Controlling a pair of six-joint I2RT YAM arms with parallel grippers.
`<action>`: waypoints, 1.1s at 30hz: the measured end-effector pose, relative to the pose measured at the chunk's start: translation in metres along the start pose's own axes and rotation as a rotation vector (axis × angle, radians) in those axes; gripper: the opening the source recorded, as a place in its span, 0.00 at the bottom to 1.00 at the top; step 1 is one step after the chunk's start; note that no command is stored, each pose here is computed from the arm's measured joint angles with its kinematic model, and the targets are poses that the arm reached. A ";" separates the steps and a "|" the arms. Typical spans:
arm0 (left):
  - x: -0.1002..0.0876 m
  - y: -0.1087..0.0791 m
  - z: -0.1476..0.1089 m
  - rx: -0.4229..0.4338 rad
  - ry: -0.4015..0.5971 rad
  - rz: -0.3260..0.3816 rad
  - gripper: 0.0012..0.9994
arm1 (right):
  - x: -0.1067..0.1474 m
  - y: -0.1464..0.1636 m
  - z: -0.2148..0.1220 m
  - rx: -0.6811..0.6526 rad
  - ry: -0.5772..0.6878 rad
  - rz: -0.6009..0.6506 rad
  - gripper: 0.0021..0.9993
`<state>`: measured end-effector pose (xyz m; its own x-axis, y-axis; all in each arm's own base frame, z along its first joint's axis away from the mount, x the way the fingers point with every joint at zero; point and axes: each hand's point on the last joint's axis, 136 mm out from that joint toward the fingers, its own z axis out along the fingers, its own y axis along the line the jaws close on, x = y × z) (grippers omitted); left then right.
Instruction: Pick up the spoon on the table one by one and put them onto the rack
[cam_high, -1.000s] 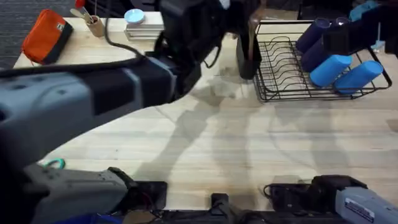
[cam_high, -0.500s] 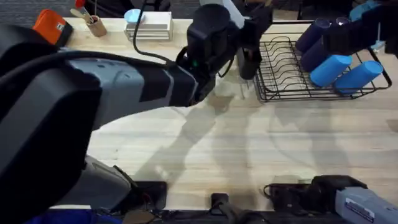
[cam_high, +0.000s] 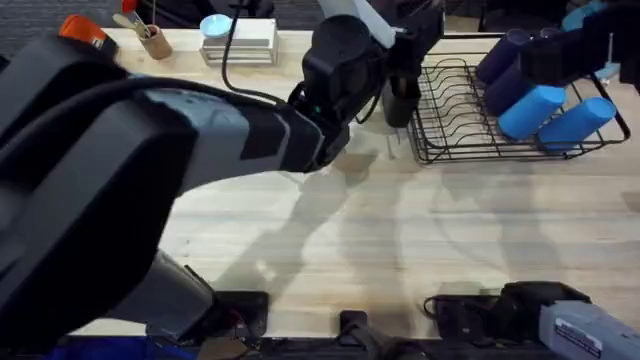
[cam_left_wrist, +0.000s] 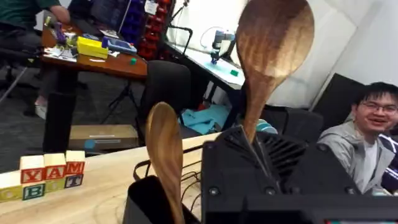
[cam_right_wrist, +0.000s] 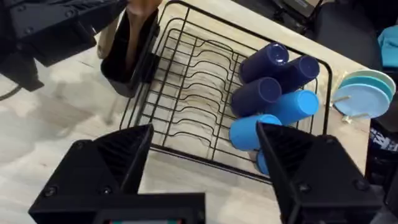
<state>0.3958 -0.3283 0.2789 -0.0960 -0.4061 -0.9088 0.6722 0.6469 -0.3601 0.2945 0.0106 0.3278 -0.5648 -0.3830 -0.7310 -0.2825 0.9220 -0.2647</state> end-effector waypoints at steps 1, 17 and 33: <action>0.003 0.001 0.000 -0.001 0.004 -0.001 0.04 | 0.000 0.000 0.000 0.000 0.000 0.000 1.00; 0.042 0.015 0.003 -0.028 0.079 -0.012 0.04 | 0.000 0.000 0.000 0.000 -0.001 0.000 1.00; 0.083 0.031 -0.004 -0.093 0.236 -0.019 0.04 | -0.002 -0.001 0.000 0.004 -0.009 -0.001 1.00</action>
<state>0.4061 -0.3396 0.1918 -0.2840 -0.2633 -0.9220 0.5996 0.7016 -0.3850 0.2960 0.0106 0.3296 -0.5579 -0.3829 -0.7363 -0.2799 0.9220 -0.2674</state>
